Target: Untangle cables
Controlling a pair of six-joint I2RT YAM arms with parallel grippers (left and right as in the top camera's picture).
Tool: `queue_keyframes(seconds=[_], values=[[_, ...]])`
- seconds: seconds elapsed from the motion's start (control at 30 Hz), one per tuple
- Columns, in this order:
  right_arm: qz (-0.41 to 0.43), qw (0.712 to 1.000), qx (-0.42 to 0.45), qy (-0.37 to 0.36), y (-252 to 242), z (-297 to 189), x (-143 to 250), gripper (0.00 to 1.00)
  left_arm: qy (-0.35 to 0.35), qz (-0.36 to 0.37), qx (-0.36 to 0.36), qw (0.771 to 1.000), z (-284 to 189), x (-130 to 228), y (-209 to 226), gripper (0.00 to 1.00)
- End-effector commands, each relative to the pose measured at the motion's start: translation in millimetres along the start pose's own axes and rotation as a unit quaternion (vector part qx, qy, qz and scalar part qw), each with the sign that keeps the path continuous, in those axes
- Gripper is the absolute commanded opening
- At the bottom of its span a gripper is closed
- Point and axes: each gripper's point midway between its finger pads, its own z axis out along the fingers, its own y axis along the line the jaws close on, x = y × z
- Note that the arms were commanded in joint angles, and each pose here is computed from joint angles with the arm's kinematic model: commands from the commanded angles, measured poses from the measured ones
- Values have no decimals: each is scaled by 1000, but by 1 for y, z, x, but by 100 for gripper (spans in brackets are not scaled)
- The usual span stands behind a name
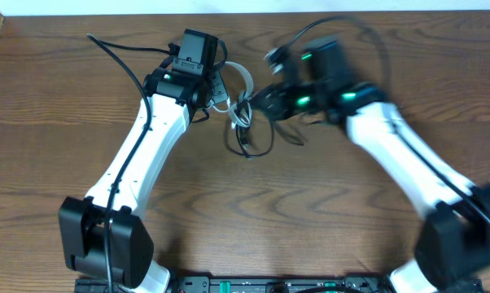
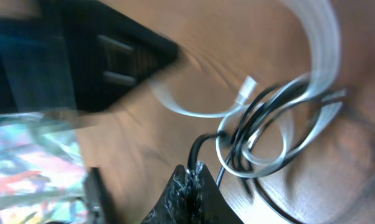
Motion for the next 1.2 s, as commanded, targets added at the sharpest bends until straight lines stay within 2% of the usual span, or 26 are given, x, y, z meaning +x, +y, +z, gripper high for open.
queue_keyframes(seconds=[0.0,0.17,0.33,0.47,0.6,0.73,0.9,1.03,1.1,1.17], values=[[-44,997,-58,-26,27,-40,-17,1,-1,1,-25,1000,7,-5,15,7],[-28,996,-34,-73,14,-88,-36,1,6,-13,-39,999,8,-7,31,7],[74,989,81,-102,-49,-120,-38,1,20,-13,-48,999,7,-2,37,8],[171,938,280,-113,-127,-159,-13,1,32,-7,-42,999,7,4,34,7],[208,875,419,-121,-173,-205,7,1,54,34,-1,998,7,11,21,8],[251,825,487,-143,-199,-245,19,1,70,72,33,994,6,18,10,7],[294,795,508,-157,-227,-276,32,1,95,138,106,980,1,30,-12,8],[318,787,509,-146,-248,-279,44,1,114,204,200,951,-10,44,-38,8],[305,804,491,-139,-255,-269,40,1,120,232,249,933,-18,51,-51,8],[271,838,453,-135,-256,-253,27,1,123,247,283,919,-25,56,-59,7]])
